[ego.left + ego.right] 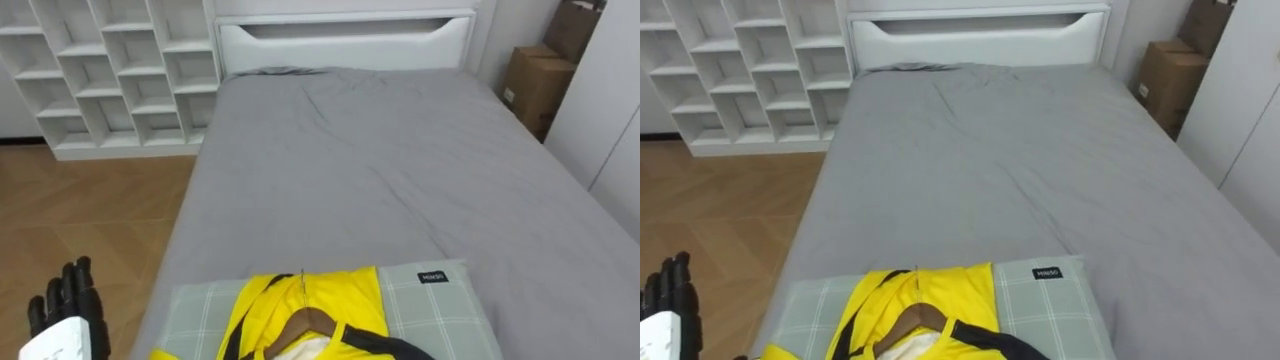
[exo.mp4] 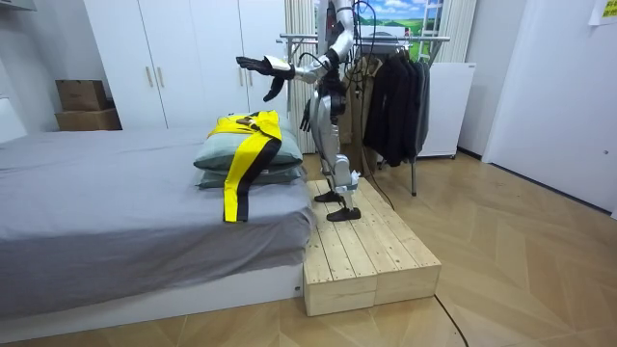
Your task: Hang clothes
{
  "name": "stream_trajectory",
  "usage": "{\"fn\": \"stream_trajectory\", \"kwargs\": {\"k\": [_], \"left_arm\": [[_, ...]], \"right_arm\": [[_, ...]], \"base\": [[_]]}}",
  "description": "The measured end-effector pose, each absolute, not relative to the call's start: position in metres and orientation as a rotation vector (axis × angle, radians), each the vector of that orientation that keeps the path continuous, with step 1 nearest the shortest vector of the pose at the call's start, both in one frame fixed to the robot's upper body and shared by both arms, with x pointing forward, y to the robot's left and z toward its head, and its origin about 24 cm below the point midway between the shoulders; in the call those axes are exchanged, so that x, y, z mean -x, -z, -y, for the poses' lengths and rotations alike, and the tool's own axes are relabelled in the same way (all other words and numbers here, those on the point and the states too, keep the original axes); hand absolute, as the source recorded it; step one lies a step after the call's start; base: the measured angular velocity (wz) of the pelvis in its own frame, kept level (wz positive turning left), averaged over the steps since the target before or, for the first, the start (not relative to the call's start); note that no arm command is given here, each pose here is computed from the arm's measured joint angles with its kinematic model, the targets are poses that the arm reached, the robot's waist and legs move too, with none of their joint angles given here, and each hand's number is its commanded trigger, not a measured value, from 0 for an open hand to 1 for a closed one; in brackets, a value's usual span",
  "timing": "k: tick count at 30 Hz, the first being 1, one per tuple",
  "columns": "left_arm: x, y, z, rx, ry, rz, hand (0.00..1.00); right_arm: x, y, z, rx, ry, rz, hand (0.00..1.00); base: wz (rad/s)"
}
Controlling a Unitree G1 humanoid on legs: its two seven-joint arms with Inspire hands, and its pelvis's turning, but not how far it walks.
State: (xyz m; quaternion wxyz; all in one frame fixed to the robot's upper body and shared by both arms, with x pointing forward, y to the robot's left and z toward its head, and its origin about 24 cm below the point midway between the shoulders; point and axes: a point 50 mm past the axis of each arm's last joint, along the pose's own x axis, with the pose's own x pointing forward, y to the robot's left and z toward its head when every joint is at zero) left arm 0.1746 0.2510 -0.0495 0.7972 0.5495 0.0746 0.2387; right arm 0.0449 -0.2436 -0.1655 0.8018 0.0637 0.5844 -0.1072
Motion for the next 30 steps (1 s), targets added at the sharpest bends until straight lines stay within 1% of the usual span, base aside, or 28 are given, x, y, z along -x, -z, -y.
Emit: {"fn": "stream_trajectory", "kwargs": {"k": [5, 13, 23, 30], "left_arm": [[-0.176, 0.050, -0.247, -1.180, -0.492, -0.154, 0.00], [-0.183, 0.052, -0.235, -1.236, -0.353, -0.118, 0.00], [-0.189, 0.056, -0.223, -1.250, -0.247, -0.129, 0.00], [-0.189, 0.060, -0.215, -1.323, -0.158, -0.132, 0.00]], "right_arm": [[-0.043, 0.166, 0.243, -0.147, 0.233, -1.252, 0.00], [-0.046, 0.166, 0.244, -0.138, 0.244, -1.246, 0.00], [-0.049, 0.165, 0.244, -0.125, 0.254, -1.243, 0.00], [-0.049, 0.165, 0.244, -0.129, 0.255, -1.243, 0.00]], "base": [[-0.01], [0.00], [0.00], [-0.01]]}}
